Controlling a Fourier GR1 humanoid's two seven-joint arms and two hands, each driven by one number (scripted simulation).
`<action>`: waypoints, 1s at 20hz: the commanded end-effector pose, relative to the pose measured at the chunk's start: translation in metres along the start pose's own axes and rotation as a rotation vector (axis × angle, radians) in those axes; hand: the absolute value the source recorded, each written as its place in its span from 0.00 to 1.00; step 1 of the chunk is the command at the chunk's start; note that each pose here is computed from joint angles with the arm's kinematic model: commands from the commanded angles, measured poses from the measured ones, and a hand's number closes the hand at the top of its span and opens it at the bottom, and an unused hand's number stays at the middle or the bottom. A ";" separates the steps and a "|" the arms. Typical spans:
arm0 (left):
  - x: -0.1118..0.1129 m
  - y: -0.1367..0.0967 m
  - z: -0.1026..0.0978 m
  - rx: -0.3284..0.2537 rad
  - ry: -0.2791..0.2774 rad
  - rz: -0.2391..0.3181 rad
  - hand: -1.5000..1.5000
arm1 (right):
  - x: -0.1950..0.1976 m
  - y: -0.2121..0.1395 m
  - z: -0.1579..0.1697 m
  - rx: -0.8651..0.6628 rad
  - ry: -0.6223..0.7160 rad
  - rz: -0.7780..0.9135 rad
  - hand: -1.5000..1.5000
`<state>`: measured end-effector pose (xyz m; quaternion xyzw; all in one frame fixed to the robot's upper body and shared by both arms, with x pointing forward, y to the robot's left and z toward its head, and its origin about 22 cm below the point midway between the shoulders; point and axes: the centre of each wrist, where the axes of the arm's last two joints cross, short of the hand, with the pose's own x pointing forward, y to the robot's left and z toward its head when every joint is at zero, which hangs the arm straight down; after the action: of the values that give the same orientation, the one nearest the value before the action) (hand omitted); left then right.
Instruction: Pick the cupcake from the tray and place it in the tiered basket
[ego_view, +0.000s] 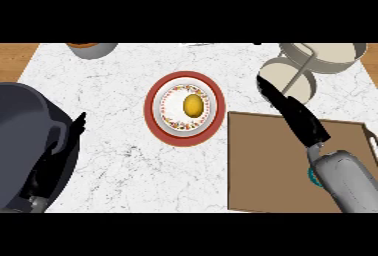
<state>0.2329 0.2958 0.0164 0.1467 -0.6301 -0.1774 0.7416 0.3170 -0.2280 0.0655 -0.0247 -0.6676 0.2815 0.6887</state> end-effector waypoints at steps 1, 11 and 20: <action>-0.004 -0.008 -0.011 -0.002 0.010 0.055 0.50 | 0.005 0.002 0.013 -0.048 -0.071 -0.021 1.00; 0.005 0.001 -0.003 0.074 0.004 0.344 0.50 | -0.055 -0.016 0.075 -0.899 0.040 -0.139 0.00; 0.022 0.014 -0.006 0.035 0.009 0.350 0.50 | -0.023 -0.043 0.162 -0.801 0.120 0.442 0.00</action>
<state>0.2426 0.2962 0.0328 0.0530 -0.6479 -0.0336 0.7591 0.2014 -0.3076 0.0639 -0.3689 -0.7111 0.0551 0.5960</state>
